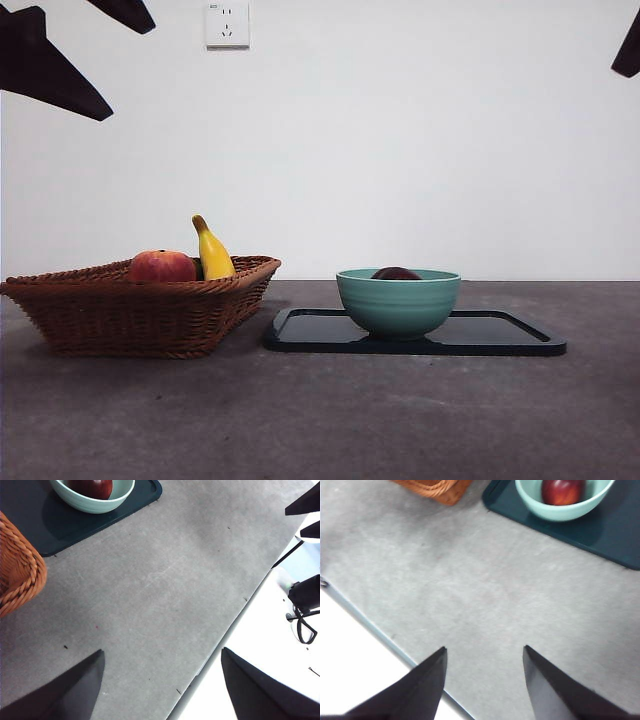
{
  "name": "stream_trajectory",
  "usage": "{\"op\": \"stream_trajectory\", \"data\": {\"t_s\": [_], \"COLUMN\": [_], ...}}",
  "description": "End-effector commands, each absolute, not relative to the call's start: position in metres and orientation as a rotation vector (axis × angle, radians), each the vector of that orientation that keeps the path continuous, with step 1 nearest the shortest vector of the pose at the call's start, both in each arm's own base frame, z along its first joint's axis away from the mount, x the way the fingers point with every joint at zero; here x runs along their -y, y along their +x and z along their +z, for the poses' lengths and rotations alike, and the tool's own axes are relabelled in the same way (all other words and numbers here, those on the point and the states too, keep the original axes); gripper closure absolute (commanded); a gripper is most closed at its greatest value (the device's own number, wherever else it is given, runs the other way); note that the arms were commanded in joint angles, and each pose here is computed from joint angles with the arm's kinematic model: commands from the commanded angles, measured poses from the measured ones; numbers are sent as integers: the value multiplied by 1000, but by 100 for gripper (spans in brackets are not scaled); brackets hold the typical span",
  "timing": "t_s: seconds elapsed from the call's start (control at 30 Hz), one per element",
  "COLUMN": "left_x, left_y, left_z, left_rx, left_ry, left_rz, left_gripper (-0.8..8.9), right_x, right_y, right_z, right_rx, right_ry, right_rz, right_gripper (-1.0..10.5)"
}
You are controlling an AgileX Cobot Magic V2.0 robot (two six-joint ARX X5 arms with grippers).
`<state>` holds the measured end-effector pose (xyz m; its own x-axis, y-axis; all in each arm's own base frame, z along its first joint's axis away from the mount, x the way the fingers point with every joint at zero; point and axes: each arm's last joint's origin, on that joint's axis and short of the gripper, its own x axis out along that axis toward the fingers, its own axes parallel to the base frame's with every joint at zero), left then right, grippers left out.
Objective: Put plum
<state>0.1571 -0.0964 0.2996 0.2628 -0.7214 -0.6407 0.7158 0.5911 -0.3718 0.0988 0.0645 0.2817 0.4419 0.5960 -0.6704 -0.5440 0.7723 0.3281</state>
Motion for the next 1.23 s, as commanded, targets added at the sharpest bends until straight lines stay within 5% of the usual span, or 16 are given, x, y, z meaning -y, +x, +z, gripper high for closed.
{"op": "stream_trajectory", "data": {"t_s": [0.03,0.83,1.23], "left_x": [98,100,133], "left_y": [158,161,190], "left_z": [303,306,333], "left_rx": [-855,-819,-694], "left_ry": [-1,-39,-94], "left_rz": [-985,-977,-912], "left_gripper": [439,440,404], "right_x": [-66,-67,-67], "right_y": [100,100,100], "right_z": [285,287,287], "right_rx": [-835,-822,-822], "right_ry": [85,89,89], "right_rz": [719,725,725], "right_gripper": [705,705,705]}}
